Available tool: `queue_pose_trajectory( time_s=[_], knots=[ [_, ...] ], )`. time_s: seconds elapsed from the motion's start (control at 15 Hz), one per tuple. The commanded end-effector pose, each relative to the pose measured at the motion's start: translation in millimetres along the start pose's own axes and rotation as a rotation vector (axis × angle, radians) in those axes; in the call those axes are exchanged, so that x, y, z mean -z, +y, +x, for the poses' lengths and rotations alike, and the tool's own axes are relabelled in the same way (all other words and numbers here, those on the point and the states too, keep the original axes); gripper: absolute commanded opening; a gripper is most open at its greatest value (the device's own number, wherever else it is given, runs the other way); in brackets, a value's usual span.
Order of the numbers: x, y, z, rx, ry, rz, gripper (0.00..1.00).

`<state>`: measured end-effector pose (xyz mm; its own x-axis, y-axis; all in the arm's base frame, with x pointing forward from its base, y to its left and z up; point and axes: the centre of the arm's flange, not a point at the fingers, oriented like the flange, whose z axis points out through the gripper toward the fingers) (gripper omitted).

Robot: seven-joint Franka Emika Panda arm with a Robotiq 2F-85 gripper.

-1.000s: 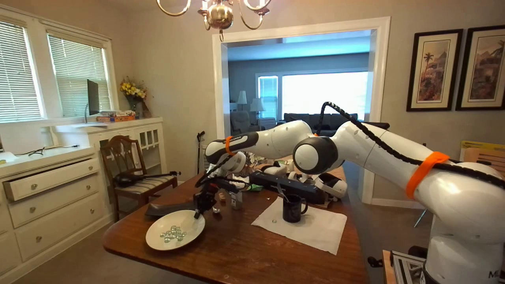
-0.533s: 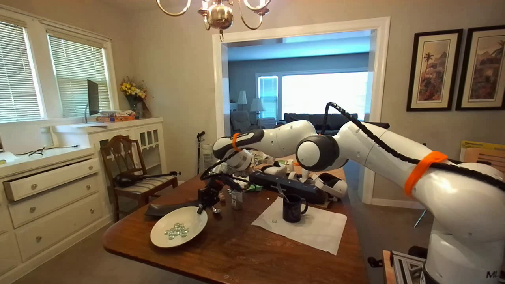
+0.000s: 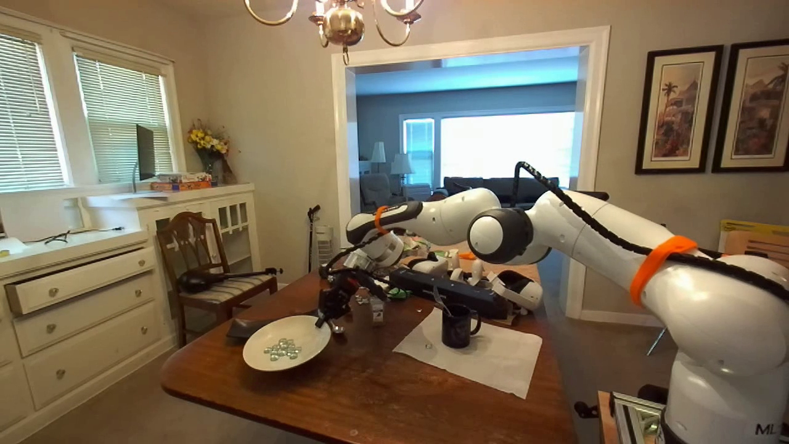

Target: Pour the contents on the white plate into the black mug.

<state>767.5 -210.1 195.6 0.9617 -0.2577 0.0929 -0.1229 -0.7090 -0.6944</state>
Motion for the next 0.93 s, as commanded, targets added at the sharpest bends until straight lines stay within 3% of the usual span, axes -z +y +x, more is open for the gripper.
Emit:
queue_pose_trajectory(
  time_s=[0.0, 0.33, 0.87],
  knots=[
    [19, -3, -32, -0.006, 0.042, 0.124, 0.02],
    [48, -7, -61, -0.096, 0.078, 0.154, 0.02],
    [110, -37, -99, -0.286, 0.113, 0.032, 0.02]
  ],
)
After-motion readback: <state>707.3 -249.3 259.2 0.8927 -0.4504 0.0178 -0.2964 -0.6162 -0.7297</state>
